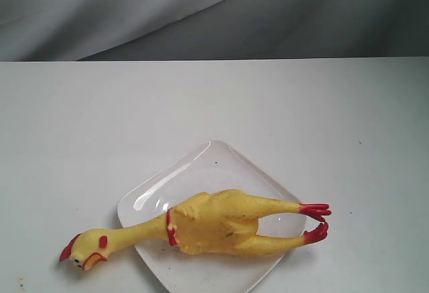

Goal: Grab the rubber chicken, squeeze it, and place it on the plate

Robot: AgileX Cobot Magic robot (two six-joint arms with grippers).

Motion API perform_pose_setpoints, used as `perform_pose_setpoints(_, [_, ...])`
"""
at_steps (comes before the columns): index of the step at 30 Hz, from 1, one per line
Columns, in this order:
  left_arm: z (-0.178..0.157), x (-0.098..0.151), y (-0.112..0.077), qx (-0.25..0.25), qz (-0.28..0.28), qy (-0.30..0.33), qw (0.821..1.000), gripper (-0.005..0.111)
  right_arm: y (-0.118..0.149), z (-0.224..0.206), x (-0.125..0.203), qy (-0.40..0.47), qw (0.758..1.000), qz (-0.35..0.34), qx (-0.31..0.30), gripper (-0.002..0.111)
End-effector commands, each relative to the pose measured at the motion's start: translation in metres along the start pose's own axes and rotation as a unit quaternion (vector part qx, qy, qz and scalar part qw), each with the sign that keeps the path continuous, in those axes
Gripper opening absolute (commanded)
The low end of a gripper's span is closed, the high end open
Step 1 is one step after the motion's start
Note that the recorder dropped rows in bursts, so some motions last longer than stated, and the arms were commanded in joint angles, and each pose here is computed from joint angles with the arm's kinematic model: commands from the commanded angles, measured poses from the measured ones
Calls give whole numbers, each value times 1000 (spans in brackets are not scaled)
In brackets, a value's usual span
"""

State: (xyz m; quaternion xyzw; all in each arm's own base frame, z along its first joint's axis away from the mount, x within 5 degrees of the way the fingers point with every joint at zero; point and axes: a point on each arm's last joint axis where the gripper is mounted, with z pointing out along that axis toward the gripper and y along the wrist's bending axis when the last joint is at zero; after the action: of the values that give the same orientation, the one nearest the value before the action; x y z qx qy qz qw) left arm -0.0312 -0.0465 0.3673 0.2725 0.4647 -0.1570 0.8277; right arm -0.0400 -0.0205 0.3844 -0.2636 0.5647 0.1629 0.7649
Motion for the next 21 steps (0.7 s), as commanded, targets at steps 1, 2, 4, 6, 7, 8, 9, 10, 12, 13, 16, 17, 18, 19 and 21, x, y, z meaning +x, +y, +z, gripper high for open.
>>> perform_pose_setpoints(1, [0,1,0,-1,-8,0,1000,0,-8,8,17,42,991,34,120,0])
perform_pose_setpoints(2, [0,1,0,-1,-8,0,1000,0,-8,10,23,54,987,34,146,0])
perform_pose_setpoints(4, [0,1,0,-1,-8,0,1000,0,-7,14,34,79,980,23,183,0])
perform_pose_setpoints(6, [0,1,0,-1,-8,0,1000,0,-6,19,47,105,971,16,215,0])
perform_pose_setpoints(7, [0,1,0,-1,-7,0,1000,0,-5,21,54,119,967,14,226,0])
perform_pose_setpoints(8, [0,1,0,-1,-7,0,1000,0,-5,23,61,131,962,11,241,0])
perform_pose_setpoints(9, [0,1,0,-1,-7,0,1000,0,-4,25,67,142,956,10,254,0])
perform_pose_setpoints(10, [0,1,0,-1,-7,0,1000,0,-4,26,74,153,952,9,264,0])
perform_pose_setpoints(12, [0,1,0,-1,-7,0,1000,0,-4,30,86,165,944,9,285,0])
perform_pose_setpoints(13, [0,1,0,-1,-7,0,1000,0,-4,31,89,166,941,8,294,0])
perform_pose_setpoints(16, [0,1,0,-1,-7,0,1000,0,-4,34,105,179,932,12,316,0])
perform_pose_setpoints(17, [0,1,0,-1,-7,0,1000,0,-4,36,111,178,931,9,319,0])
perform_pose_setpoints(18, [0,1,0,-1,-7,0,1000,0,-4,37,115,179,931,10,319,0])
perform_pose_setpoints(19, [0,1,0,-1,-7,0,1000,0,-4,39,120,177,932,12,318,0])
perform_pose_setpoints(21, [0,1,0,-1,-7,0,1000,0,-4,41,127,170,932,11,318,0])
